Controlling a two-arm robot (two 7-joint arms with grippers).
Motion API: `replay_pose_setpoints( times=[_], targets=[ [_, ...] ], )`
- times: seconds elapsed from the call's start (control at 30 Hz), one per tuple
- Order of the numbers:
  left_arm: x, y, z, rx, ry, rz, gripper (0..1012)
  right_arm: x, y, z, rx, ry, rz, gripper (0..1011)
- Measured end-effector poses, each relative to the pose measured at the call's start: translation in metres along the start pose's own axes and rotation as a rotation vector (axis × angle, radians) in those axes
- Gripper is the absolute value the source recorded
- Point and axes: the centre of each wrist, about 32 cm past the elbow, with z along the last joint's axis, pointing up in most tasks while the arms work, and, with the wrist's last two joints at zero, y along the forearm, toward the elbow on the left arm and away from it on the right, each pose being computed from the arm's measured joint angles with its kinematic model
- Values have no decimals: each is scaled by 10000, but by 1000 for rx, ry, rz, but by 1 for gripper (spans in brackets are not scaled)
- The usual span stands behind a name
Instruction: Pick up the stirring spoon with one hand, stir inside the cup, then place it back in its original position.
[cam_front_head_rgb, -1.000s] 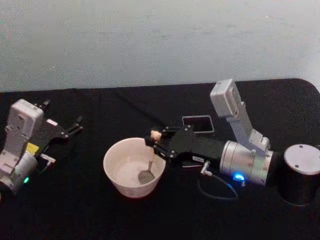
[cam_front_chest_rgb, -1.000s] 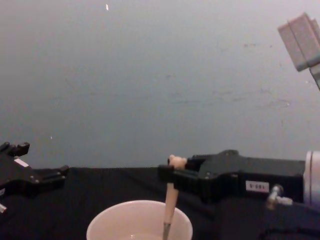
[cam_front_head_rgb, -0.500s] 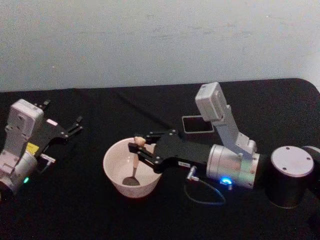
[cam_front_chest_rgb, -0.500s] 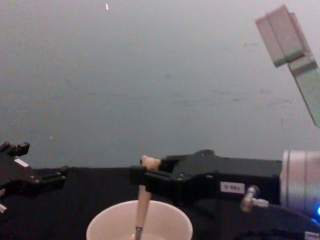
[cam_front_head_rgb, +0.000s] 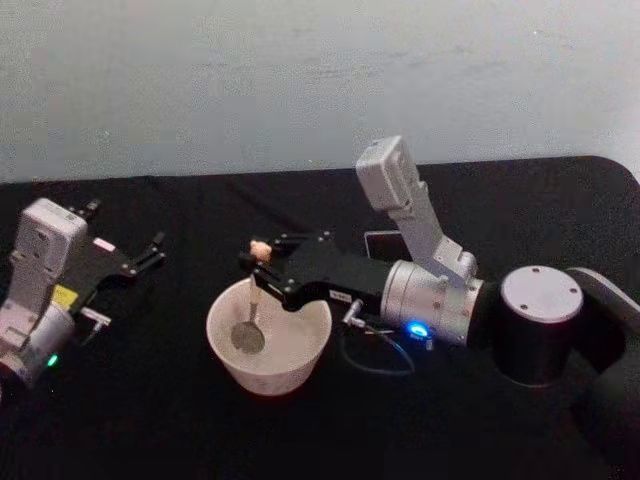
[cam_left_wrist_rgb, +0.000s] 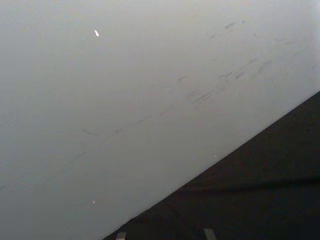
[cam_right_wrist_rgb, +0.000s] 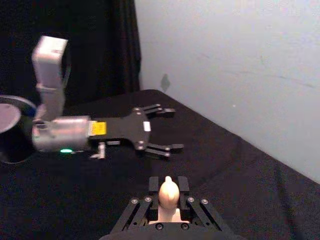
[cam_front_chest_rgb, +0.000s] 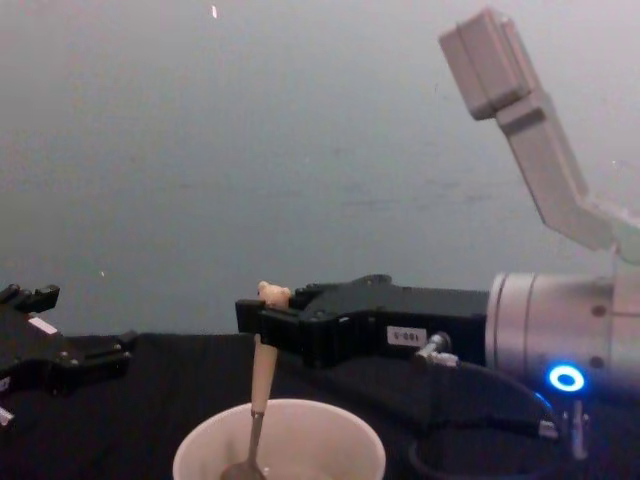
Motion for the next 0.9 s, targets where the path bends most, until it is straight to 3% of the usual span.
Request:
replay_pose_setpoints(
  times=[0.23,0.4,0.9],
  targets=[
    [0,0,0,0,0,0,1001,112,59,1,-8,2,-42,223],
    [0,0,0,0,0,0,1001,172,5,-2,-14,-1,-61,223],
    [0,0,0,0,0,0,1002,104,-328,12,1,-16,-16,223]
  ],
)
